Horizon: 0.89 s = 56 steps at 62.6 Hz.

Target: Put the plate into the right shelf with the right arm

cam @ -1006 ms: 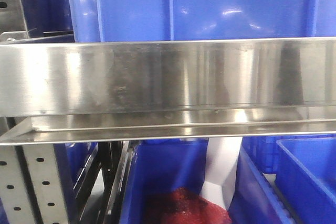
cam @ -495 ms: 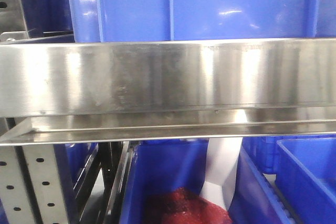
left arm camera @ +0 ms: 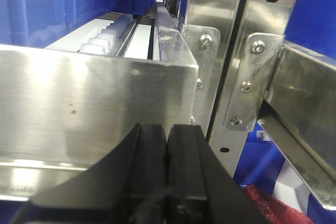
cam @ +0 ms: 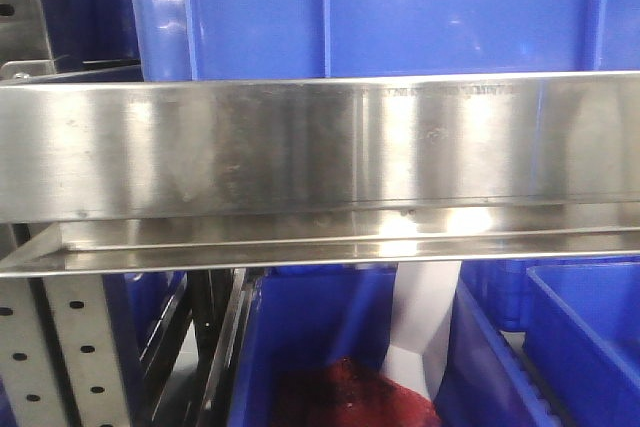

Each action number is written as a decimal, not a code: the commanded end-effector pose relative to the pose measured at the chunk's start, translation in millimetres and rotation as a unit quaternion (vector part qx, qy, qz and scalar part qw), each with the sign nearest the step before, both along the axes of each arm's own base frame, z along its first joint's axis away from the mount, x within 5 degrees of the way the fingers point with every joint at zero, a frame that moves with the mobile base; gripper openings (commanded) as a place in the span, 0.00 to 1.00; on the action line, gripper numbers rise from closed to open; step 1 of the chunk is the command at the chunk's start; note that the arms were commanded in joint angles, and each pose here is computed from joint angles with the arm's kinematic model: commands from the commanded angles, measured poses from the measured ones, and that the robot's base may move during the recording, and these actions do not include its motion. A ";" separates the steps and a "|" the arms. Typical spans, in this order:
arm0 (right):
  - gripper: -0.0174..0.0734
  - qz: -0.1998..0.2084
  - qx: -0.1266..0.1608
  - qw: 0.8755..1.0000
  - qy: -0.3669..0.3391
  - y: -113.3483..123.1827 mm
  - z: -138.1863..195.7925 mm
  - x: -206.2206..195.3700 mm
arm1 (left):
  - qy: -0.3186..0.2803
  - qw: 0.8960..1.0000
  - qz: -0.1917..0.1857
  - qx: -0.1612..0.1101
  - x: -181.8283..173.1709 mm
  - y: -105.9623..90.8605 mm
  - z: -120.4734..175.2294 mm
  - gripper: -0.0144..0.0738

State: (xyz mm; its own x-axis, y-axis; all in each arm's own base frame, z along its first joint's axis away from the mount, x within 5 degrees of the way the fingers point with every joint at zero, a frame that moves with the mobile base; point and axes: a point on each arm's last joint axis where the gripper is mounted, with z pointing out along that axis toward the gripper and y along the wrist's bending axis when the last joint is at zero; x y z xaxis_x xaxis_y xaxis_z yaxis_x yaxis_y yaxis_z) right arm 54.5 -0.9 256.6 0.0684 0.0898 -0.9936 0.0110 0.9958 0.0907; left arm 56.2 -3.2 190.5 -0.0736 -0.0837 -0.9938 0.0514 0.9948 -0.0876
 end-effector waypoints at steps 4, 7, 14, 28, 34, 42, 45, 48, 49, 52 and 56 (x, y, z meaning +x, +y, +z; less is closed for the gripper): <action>0.25 -0.005 -0.004 0.999 -0.040 -0.6 -14.0 0.3 | -0.042 0.999 -0.001 -0.005 0.1 -0.2 5.1 0.11; 0.25 -0.005 -0.003 0.999 -0.032 -0.6 -23.7 1.7 | -0.042 0.999 -0.001 -0.005 0.1 -0.2 5.1 0.11; 0.25 -0.005 -0.003 1.000 -0.019 -0.7 -37.7 3.9 | -0.042 0.999 -0.001 -0.005 0.1 -0.2 5.1 0.11; 0.25 0.004 -0.003 1.000 0.006 0.4 -50.6 5.1 | -0.042 0.999 -0.001 -0.005 0.1 -0.2 5.1 0.11; 0.25 0.013 -0.003 1.000 0.005 1.4 -50.7 4.5 | -0.042 0.999 -0.001 -0.005 0.1 -0.2 5.1 0.11; 0.25 0.016 -0.003 1.000 -0.008 1.7 -49.3 2.1 | -0.042 0.999 -0.001 -0.005 0.1 -0.2 5.1 0.11; 0.25 0.016 -0.003 1.000 -0.014 1.7 -48.8 0.8 | -0.042 0.999 -0.001 -0.005 0.1 -0.2 5.1 0.11; 0.25 0.016 -0.003 1.000 -0.015 1.7 -48.7 0.5 | -0.042 0.999 -0.001 -0.005 0.1 -0.2 5.1 0.11; 0.25 0.016 -0.003 1.000 -0.015 1.7 -48.7 0.6 | -0.042 0.999 -0.001 -0.005 0.1 -0.2 5.1 0.11; 0.25 0.016 -0.003 1.000 -0.015 1.7 -48.6 0.6 | -0.042 0.999 -0.001 -0.005 0.1 -0.2 5.1 0.11; 0.25 0.016 -0.003 1.000 -0.014 1.7 -48.8 0.6 | -0.042 0.999 -0.001 -0.005 0.1 -0.2 5.1 0.11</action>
